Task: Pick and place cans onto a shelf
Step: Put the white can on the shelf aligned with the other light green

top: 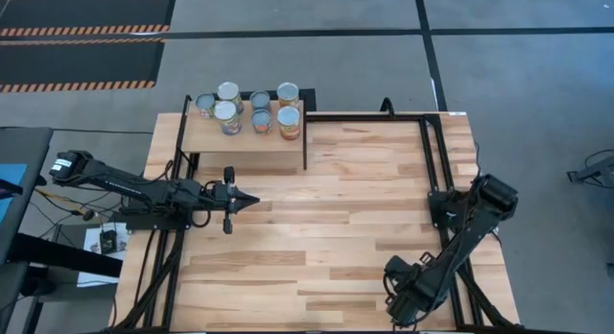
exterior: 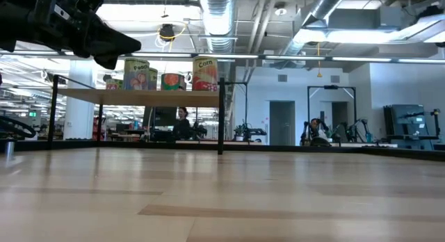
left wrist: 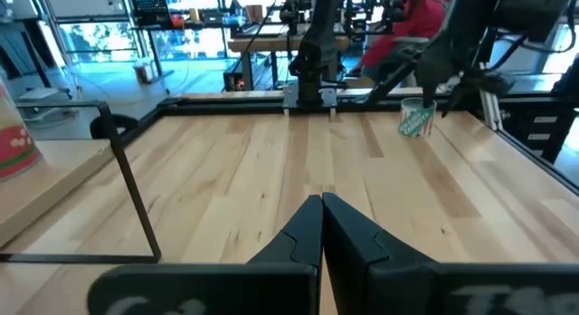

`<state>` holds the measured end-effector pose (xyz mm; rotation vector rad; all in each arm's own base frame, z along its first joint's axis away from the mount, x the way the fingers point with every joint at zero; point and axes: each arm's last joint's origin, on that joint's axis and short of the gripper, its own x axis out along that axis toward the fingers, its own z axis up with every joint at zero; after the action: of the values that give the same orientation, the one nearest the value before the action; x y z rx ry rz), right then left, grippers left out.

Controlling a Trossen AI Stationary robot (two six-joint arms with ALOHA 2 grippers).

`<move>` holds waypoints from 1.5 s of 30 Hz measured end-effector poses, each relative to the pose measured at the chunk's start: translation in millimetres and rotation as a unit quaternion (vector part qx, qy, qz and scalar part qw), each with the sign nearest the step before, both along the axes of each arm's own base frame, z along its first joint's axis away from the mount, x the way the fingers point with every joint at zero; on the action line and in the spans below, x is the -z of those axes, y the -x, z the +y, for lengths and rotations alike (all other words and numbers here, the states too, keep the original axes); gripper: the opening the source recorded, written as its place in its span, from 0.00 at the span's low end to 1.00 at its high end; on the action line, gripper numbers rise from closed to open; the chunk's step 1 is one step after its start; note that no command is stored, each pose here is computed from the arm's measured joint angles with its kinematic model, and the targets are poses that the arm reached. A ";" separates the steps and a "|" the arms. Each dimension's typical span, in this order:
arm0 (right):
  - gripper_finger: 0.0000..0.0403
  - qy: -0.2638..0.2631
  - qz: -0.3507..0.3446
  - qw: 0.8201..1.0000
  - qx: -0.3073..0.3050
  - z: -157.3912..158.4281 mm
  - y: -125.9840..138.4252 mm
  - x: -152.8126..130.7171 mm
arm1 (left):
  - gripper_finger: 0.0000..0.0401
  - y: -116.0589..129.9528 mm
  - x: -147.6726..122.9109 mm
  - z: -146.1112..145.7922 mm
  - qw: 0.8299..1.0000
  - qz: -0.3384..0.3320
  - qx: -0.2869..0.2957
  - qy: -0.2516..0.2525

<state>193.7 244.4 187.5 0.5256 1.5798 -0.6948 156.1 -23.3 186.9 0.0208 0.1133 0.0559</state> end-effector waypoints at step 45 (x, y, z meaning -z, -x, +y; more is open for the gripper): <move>0.04 0.133 -0.210 0.843 -0.477 -161.0 -288.8 2.0 | 0.00 0.3 2.8 0.1 1.000 0.014 -0.001 0.006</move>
<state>482.4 83.4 185.5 -0.3252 1.0931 -0.0051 155.8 -23.3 184.1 0.0097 0.1416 0.0572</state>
